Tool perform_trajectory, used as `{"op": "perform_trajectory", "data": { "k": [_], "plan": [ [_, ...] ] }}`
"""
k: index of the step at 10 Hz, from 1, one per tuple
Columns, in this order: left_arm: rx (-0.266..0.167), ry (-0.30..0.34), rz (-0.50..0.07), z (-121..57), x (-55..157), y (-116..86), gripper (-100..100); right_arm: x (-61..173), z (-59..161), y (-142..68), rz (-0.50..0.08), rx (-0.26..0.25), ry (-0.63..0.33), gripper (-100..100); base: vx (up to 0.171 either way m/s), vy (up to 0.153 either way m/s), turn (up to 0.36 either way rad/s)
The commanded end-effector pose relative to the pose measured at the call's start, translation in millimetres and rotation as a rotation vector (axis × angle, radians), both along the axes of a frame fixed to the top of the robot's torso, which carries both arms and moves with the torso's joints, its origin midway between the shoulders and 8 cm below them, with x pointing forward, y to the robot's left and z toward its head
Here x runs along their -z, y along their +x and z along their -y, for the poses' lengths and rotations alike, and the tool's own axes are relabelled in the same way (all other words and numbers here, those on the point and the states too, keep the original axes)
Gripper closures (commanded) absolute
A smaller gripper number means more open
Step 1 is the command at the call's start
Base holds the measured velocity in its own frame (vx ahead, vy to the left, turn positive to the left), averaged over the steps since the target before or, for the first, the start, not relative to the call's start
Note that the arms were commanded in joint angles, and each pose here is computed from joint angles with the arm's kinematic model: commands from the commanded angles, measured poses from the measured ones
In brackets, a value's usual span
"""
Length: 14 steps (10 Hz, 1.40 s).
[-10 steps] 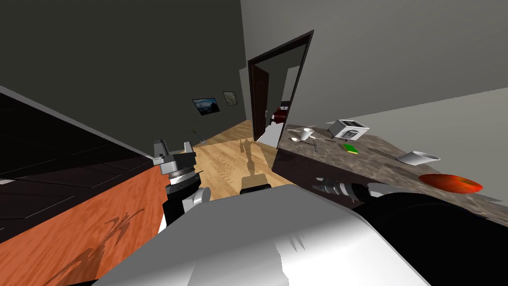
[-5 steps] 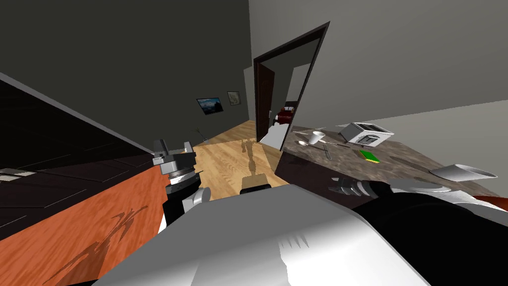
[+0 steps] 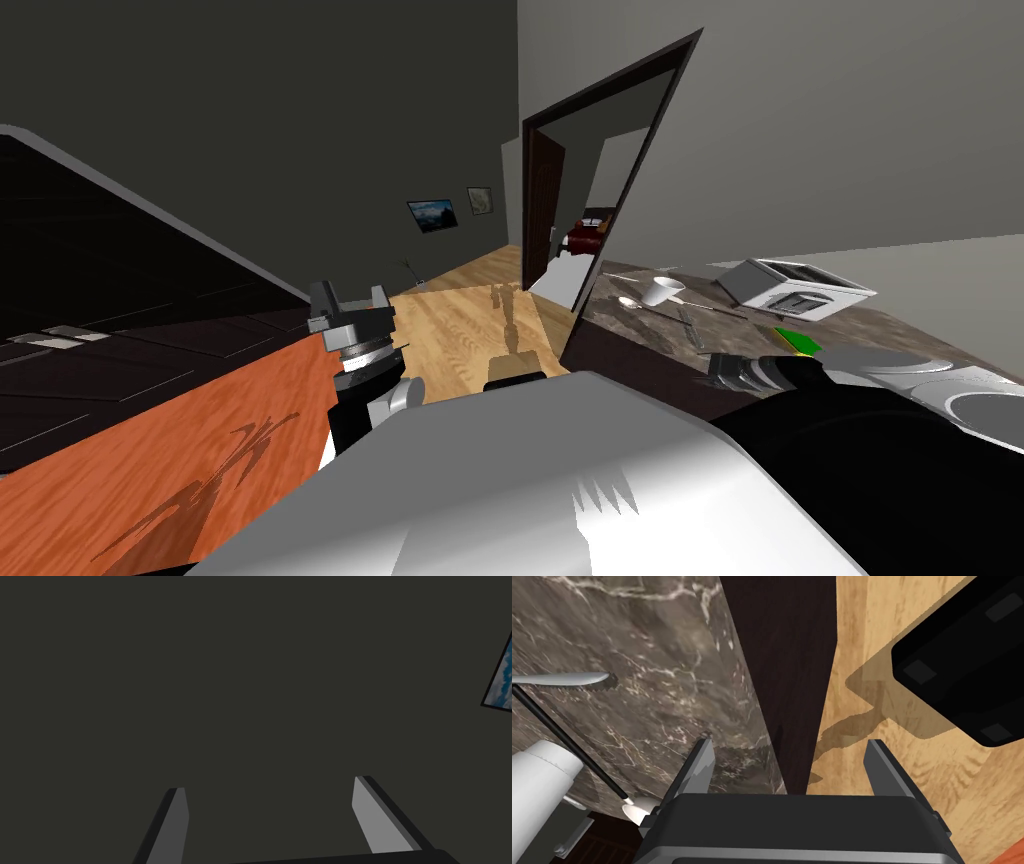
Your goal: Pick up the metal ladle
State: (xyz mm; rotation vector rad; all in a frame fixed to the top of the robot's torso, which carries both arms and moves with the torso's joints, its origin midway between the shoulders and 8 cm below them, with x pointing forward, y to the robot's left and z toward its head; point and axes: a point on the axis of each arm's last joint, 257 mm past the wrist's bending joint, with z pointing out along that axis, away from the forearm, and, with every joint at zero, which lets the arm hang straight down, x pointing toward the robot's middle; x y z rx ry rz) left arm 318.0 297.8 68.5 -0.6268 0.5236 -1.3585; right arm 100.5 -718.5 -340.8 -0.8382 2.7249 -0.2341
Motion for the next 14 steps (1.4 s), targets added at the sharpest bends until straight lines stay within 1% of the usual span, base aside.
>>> {"op": "perform_trajectory", "data": {
  "k": [1,2,3,4,8,9,10,11,14],
  "plan": [
    [0.0,0.0,0.0,0.0,0.0,0.0,0,-15.7,21.3,-0.2,-0.017,-0.019,-0.066,-100,0.294,-0.077,0.103],
    [0.0,0.0,0.0,0.0,0.0,0.0,0,-21.6,30.7,1.2,-0.022,-0.028,-0.097,-100,0.275,-0.107,0.116],
    [0.0,0.0,0.0,0.0,0.0,0.0,0,-21.6,30.7,1.2,-0.022,-0.028,-0.097,-100,0.182,-0.088,0.047],
    [0.0,0.0,0.0,0.0,0.0,0.0,0,-28.0,42.5,4.0,-0.028,-0.042,-0.14,-100,0.202,-0.114,0.095],
    [0.0,0.0,0.0,0.0,0.0,0.0,0,-27.3,47.8,5.9,-0.032,-0.054,-0.167,-100,0.185,-0.107,0.058],
    [0.0,0.0,0.0,0.0,0.0,0.0,0,-27.8,46.8,5.6,-0.031,-0.052,-0.161,-100,0.071,-0.043,0.021],
    [0.0,0.0,0.0,0.0,-0.1,0.0,0,-28.0,47.2,6.0,-0.031,-0.053,-0.163,0,0.015,-0.009,0.003],
    [0.0,0.0,0.0,0.1,-0.1,0.1,0,-23.5,40.4,11.4,-0.03,-0.076,-0.165,-100,0.057,-0.033,-0.176],
    [0.0,0.0,0.0,0.0,-0.1,0.0,0,-16.9,29.2,19.3,-0.027,-0.112,-0.166,-100,0.079,-0.041,-0.135]
  ]
}}
